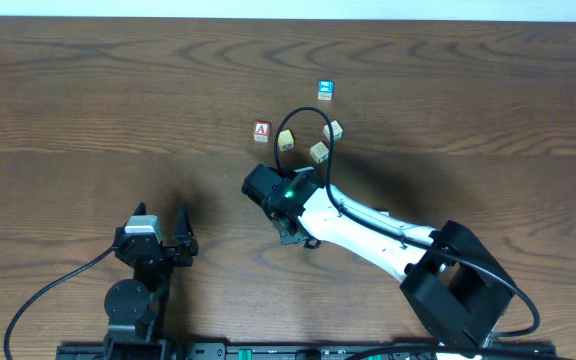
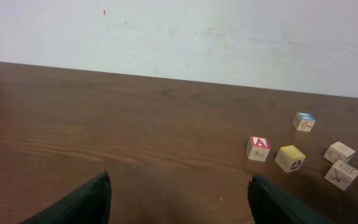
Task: Lift 5 blocks
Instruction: 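Lift the 7 block and carry it right toward the block row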
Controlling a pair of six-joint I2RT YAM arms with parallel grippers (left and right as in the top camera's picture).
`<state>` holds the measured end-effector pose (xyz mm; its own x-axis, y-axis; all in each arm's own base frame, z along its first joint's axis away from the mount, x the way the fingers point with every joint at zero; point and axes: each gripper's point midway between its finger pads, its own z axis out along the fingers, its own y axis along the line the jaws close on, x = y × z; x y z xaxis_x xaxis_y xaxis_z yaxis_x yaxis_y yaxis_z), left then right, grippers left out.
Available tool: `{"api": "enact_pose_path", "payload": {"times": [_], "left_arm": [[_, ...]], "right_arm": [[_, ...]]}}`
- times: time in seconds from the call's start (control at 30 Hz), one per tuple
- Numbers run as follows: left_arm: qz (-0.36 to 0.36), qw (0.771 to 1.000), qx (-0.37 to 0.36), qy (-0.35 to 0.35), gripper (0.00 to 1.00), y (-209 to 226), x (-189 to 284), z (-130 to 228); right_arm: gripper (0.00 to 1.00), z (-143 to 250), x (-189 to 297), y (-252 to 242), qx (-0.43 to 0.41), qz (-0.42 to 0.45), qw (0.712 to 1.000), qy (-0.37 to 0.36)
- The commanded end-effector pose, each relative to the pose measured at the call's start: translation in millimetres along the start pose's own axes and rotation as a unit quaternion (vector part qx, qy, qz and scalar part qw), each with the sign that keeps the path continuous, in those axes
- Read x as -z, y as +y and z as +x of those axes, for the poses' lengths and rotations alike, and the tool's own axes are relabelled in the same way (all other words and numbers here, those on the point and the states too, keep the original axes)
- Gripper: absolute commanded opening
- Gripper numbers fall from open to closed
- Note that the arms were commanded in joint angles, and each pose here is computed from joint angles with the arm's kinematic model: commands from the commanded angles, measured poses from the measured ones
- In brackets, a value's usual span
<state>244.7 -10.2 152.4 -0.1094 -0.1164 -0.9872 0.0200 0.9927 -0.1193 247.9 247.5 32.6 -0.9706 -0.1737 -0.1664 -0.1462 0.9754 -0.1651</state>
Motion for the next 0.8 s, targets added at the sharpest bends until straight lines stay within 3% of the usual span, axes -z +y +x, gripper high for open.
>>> {"api": "enact_pose_path", "payload": {"times": [0.0, 0.6, 0.77], "left_arm": [[-0.015, 1.0, 0.004, 0.024, 0.71, 6.4, -0.7, 15.7], [-0.015, 1.0, 0.004, 0.024, 0.71, 6.4, -0.7, 15.7], [-0.015, 1.0, 0.004, 0.024, 0.71, 6.4, -0.7, 15.7]], "right_arm": [[0.3, -6.9, 9.3, -0.5, -0.014, -0.005, 1.0, -0.016], [0.35, -7.1, 9.3, -0.3, -0.014, -0.006, 1.0, -0.016], [0.32, -7.8, 9.4, 0.2, -0.014, -0.007, 1.0, -0.018]]}}
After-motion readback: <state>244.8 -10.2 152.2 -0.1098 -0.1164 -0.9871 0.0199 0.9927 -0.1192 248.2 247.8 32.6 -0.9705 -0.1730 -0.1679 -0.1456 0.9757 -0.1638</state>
